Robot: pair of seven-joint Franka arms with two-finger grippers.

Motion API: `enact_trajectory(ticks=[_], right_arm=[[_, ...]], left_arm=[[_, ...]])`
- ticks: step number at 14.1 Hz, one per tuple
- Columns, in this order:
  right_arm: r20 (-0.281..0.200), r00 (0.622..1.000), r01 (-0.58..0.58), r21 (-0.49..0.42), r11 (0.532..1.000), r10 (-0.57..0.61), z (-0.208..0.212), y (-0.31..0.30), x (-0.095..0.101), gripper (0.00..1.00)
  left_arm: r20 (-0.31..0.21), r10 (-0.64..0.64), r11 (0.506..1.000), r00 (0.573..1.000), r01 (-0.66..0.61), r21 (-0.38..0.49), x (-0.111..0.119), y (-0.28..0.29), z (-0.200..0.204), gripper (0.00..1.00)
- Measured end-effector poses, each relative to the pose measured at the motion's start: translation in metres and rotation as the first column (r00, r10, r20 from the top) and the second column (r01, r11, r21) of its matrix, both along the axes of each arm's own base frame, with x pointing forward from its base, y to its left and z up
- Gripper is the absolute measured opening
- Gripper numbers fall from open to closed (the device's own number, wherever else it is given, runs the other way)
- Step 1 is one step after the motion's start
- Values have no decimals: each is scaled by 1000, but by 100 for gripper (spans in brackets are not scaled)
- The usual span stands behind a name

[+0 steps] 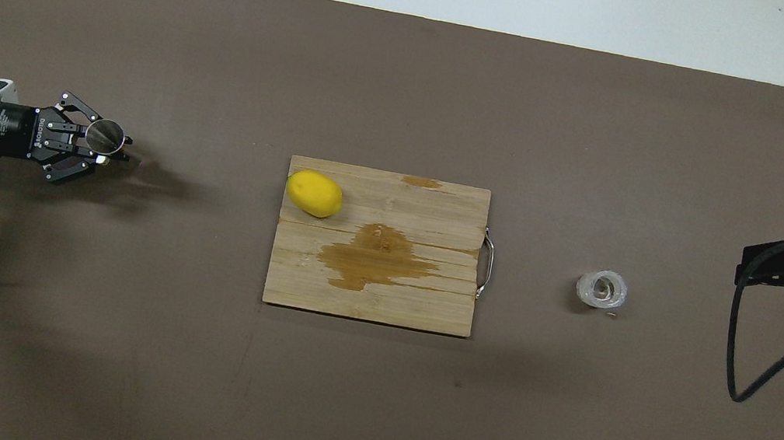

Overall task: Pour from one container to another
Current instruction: 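Lift the metal cup with the left gripper and carry it onto the board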

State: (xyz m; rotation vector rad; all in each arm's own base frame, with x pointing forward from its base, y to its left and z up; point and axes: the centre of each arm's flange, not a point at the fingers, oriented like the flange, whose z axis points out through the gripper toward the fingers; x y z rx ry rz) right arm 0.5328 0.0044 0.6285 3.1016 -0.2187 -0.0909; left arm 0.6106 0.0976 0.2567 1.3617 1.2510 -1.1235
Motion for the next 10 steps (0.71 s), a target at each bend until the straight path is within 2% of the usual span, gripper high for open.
enact_trajectory(ticks=[7,10], right_arm=[[0,1000,0,0,1000,0,0,0,0,100],[0,1000,0,0,1000,0,0,0,0,100]], left_arm=[[40,-19,994,999,24,-105,14,-51,18,22],[52,2,993,999,4,-115,26,-89,30,22]])
